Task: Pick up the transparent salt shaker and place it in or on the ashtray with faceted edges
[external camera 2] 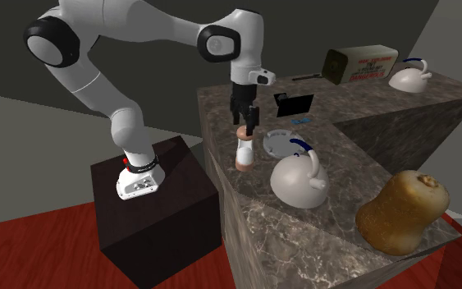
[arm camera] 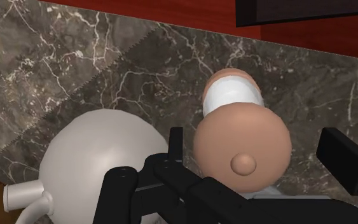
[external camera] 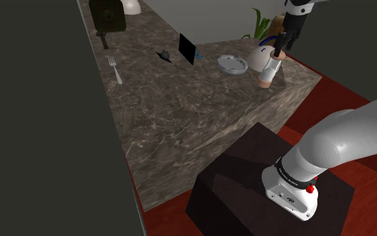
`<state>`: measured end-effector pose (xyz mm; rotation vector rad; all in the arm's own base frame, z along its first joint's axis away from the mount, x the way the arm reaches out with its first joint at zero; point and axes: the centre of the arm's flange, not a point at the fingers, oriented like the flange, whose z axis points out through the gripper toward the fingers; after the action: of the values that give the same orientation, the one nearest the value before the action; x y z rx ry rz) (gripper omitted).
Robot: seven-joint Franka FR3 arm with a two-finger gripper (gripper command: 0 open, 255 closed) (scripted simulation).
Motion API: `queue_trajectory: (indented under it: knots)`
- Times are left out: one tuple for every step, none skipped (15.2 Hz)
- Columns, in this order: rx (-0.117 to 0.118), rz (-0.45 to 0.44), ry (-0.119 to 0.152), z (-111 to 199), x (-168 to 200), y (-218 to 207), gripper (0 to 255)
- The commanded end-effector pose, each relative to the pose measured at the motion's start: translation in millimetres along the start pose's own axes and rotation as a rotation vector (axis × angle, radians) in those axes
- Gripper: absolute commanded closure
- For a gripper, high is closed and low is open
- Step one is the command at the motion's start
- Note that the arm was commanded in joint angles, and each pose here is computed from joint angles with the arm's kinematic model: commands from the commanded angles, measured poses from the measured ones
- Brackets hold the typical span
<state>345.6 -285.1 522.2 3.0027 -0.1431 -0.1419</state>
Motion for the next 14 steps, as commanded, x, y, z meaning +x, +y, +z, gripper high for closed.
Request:
queue_trajectory:
  knots:
    - [0.0, 0.0, 0.0, 10.4, -0.3, 0.8, 0]
    - [0.0, 0.0, 0.0, 18.7, -0.3, 0.8, 0]
    - [0.0, 0.0, 0.0, 18.7, -0.3, 0.7, 0]
    - [0.0, 0.0, 0.0, 18.7, -0.3, 0.8, 0]
    - [0.0, 0.0, 0.0, 18.7, -0.3, 0.8, 0]
    - [0.0, 0.0, 0.0, 18.7, -0.3, 0.8, 0]
    - [0.0, 0.0, 0.0, 18.7, -0.3, 0.8, 0]
    - [0.0, 0.0, 0.0, 18.7, -0.3, 0.8, 0]
    - [0.0, 0.0, 0.0, 18.7, -0.3, 0.8, 0]
    - [0.0, 0.0, 0.0, 18.7, -0.3, 0.8, 0]
    - [0.0, 0.0, 0.0, 18.7, -0.3, 0.8, 255]
    - [0.0, 0.0, 0.0, 18.7, -0.3, 0.8, 255]
    - [0.0, 0.0, 0.0, 18.7, -0.3, 0.8, 255]
    - [0.0, 0.0, 0.0, 18.7, -0.3, 0.8, 255]
